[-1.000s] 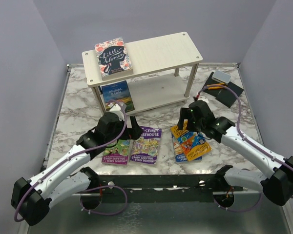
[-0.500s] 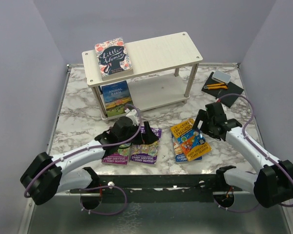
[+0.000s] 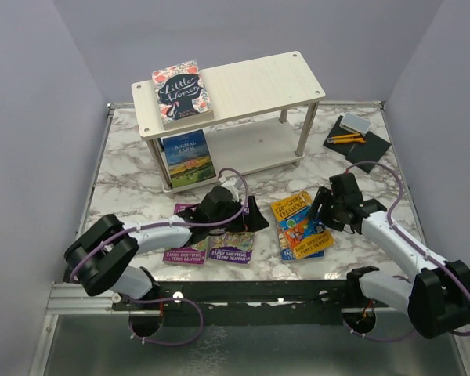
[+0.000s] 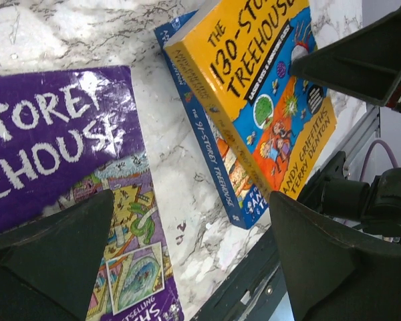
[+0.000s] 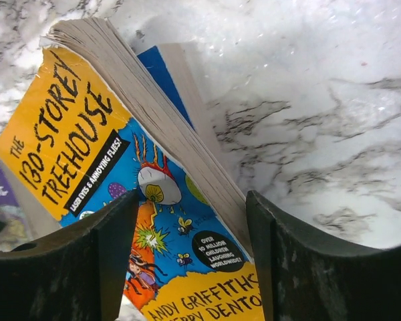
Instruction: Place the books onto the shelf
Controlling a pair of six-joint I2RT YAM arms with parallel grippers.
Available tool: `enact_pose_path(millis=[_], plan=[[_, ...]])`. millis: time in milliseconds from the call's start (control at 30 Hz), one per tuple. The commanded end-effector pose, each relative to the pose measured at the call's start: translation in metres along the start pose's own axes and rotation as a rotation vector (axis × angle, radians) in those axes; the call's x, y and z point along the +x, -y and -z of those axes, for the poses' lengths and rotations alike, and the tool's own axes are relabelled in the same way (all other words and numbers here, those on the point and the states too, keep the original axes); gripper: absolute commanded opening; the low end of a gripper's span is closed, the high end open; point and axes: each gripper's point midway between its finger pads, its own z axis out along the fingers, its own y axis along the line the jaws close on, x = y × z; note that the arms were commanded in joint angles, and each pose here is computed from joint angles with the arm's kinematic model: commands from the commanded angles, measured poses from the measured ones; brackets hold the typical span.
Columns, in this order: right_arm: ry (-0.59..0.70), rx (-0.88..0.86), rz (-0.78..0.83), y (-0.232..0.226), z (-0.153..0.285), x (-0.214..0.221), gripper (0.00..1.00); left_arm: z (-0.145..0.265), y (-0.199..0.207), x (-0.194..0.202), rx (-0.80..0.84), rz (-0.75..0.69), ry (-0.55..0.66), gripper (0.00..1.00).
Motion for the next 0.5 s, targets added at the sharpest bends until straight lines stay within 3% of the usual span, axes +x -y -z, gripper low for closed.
enact_pose_path(millis=[0,167,467], plan=[[-0.032,-0.108,-0.017,-0.016,0.005,0.007,0.63,-0.010,0.012,-0.013,0.031,-0.013,0.030,0.99],[-0.038,-0.160,-0.016,-0.022,0.008,0.012,0.49,-0.020,0.000,-0.008,-0.012,-0.015,0.014,0.99],[-0.090,-0.260,-0.061,-0.039,0.006,0.023,0.36,-0.029,-0.020,0.004,-0.068,-0.002,-0.019,0.99]])
